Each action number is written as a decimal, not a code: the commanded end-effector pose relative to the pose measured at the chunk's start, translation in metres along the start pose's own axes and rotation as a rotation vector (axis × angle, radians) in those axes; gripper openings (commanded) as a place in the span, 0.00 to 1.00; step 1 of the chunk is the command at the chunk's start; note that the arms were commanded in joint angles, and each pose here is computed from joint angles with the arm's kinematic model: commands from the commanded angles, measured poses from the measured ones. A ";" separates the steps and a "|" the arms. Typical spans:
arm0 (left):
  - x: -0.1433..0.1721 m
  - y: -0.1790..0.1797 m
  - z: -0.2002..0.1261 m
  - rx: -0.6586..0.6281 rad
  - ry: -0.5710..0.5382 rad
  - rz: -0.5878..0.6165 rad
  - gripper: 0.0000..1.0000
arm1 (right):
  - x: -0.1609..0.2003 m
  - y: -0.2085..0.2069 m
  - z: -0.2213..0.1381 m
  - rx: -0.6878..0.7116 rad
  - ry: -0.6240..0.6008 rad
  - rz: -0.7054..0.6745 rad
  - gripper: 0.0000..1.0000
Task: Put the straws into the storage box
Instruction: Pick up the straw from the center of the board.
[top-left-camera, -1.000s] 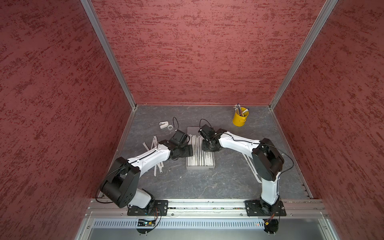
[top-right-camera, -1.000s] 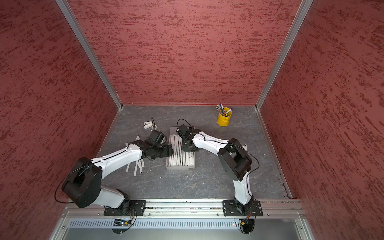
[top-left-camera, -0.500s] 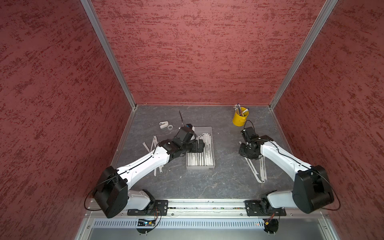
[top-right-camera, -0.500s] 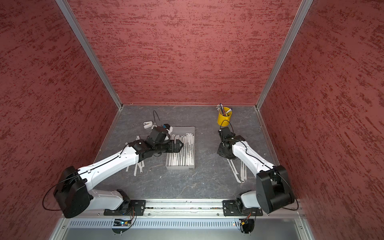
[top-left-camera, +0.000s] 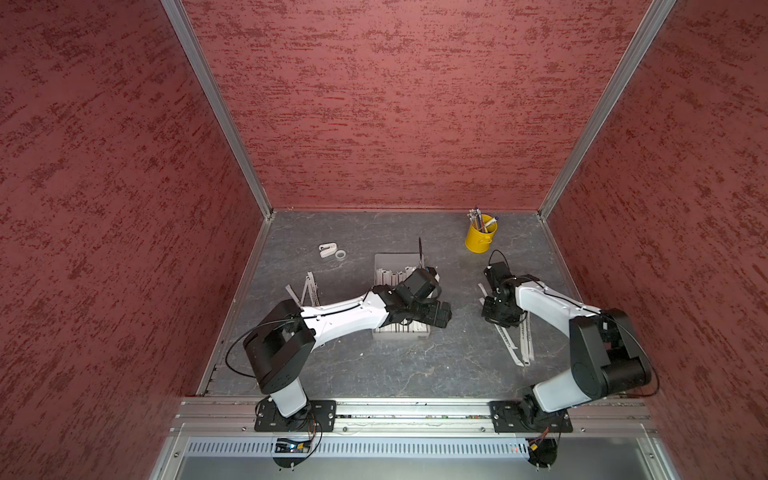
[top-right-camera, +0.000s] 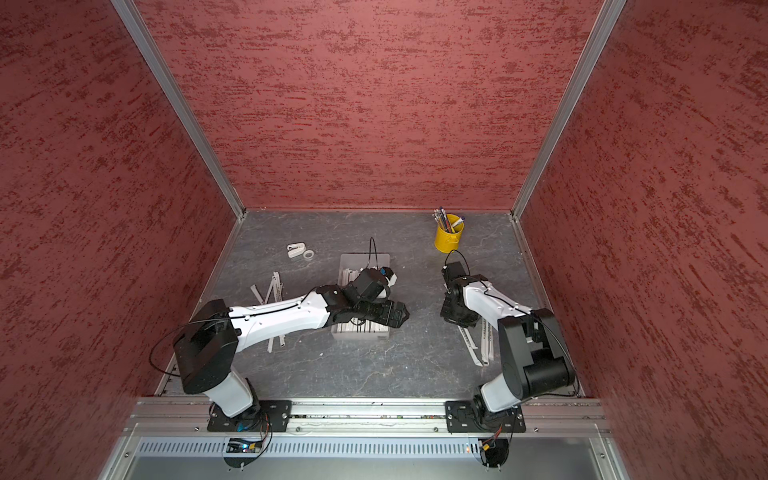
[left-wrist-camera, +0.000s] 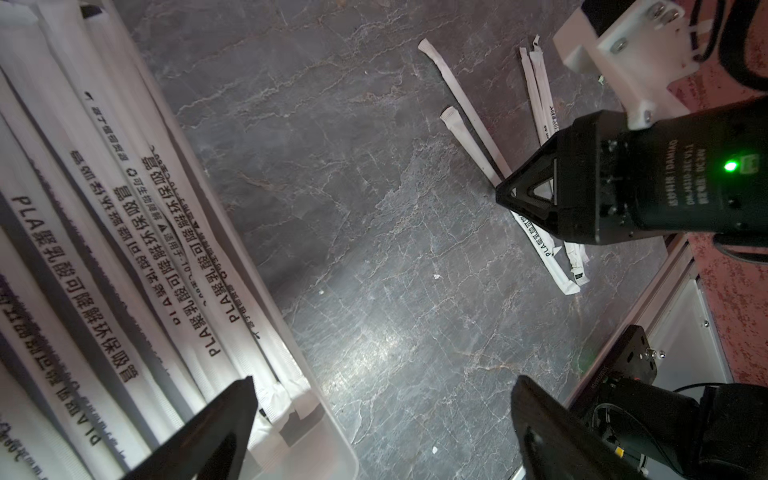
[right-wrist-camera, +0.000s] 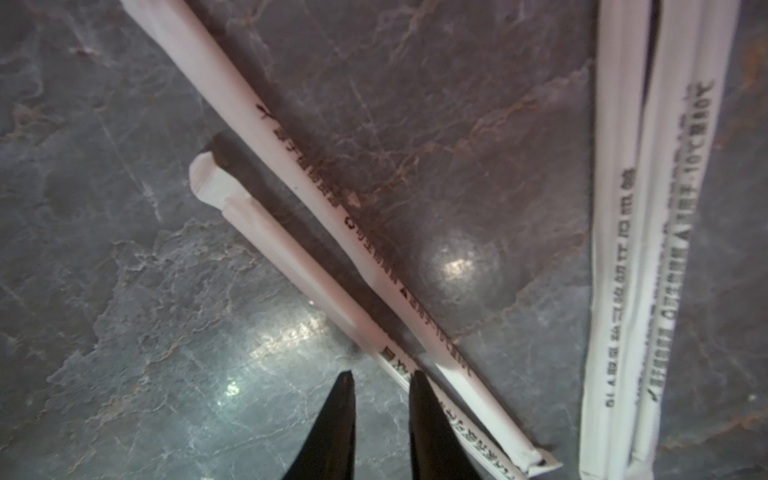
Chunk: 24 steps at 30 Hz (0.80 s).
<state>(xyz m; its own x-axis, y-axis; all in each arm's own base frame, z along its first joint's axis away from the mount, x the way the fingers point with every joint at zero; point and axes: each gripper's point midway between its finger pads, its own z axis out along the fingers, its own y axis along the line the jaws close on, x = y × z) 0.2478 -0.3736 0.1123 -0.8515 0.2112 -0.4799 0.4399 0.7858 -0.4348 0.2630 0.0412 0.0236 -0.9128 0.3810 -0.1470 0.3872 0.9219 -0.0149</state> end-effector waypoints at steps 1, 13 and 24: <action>-0.010 -0.009 -0.002 0.025 -0.020 0.004 0.98 | -0.008 -0.003 0.006 0.026 -0.024 -0.007 0.26; -0.012 0.001 -0.004 -0.008 -0.028 0.007 0.98 | -0.003 0.012 0.017 0.005 0.005 -0.052 0.17; -0.016 0.122 -0.066 -0.285 -0.099 -0.198 0.98 | -0.006 0.131 -0.051 -0.242 -0.102 -0.173 0.08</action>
<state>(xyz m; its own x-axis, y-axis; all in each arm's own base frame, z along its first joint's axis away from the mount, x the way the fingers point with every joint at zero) 0.2954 -0.2829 0.1169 -0.8713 0.0389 -0.4892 0.2426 0.9007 -0.3605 0.2918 0.1280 0.0376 -0.9580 0.2145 -0.1904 0.2027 0.9760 0.0795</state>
